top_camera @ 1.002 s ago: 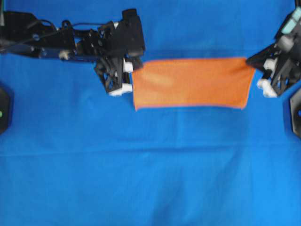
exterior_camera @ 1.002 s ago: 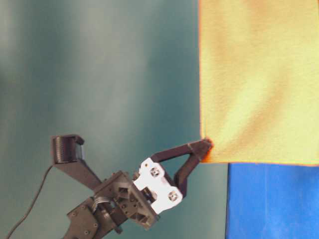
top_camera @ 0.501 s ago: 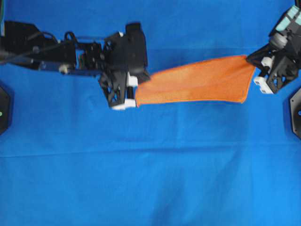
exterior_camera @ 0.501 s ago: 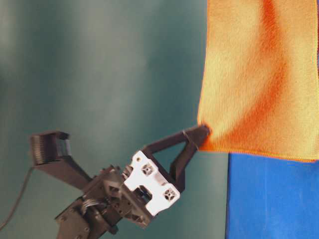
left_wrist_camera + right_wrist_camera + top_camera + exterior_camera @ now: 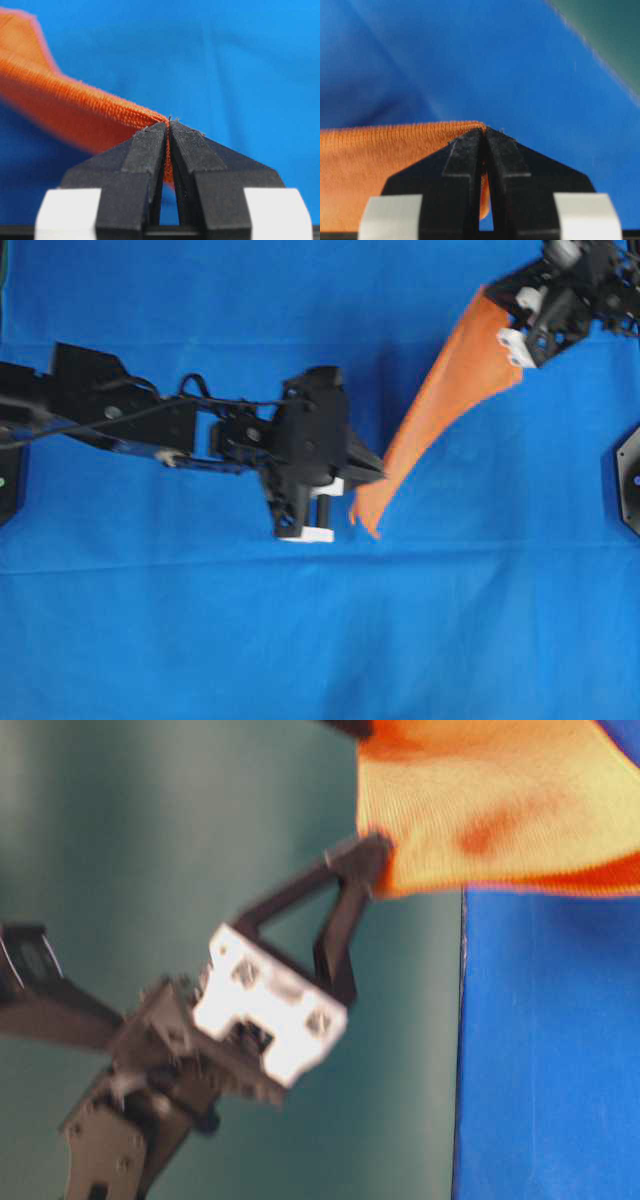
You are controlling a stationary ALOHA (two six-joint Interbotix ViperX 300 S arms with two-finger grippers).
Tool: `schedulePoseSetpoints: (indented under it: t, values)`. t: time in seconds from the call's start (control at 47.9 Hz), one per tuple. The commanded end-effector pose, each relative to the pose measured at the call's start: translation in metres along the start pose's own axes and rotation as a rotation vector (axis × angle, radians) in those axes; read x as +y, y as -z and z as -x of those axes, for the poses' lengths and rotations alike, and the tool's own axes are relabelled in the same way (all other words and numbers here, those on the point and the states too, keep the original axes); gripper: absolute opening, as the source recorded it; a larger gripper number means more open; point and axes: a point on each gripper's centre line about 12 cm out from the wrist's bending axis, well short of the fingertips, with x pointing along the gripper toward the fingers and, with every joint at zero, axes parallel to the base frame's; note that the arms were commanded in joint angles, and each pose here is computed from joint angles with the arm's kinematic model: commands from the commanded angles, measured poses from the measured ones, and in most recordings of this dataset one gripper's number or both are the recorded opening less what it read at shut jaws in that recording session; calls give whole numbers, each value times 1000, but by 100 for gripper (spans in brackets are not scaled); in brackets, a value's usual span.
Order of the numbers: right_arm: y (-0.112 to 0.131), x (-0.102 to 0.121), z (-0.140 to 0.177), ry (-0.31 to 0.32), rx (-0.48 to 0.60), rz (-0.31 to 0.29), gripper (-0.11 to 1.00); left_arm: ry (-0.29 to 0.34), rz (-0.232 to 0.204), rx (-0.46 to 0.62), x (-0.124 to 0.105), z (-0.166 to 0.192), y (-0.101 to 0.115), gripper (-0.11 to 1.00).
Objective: Fold the orange towel.
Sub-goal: 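Lift the strip and rotate it upright, right gripper moving to the far side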
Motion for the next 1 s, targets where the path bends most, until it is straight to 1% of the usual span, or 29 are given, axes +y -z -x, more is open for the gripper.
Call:
schedulePoseSetpoints:
  t: [0.0,0.167,0.25,0.376,0.522,0.668,0.856,0.981]
  values:
    - [-28,-3,-10,8,-47,3,2,31,-31,-87,-18,0,-29,1]
    - [-55,0,-35,10,-55,22,2,49,-47,-113,-29,-15,-41,1]
    - [-64,1,-43,10,-58,25,2,54,-50,-118,-33,-19,-44,1]
    - [-69,1,-48,11,-63,26,2,55,-52,-118,-34,-22,-45,1]
    - [-65,0,-47,18,-50,32,2,54,-50,-130,-34,-23,-46,1]
    - [-57,-7,-38,40,-34,23,2,48,-53,-198,-33,-31,-56,1]
    - [-44,-19,-18,64,-45,5,2,36,-107,-257,-35,-57,-69,1]
    - [-35,-21,-4,71,-53,1,2,35,-116,-282,-37,-77,-80,1]
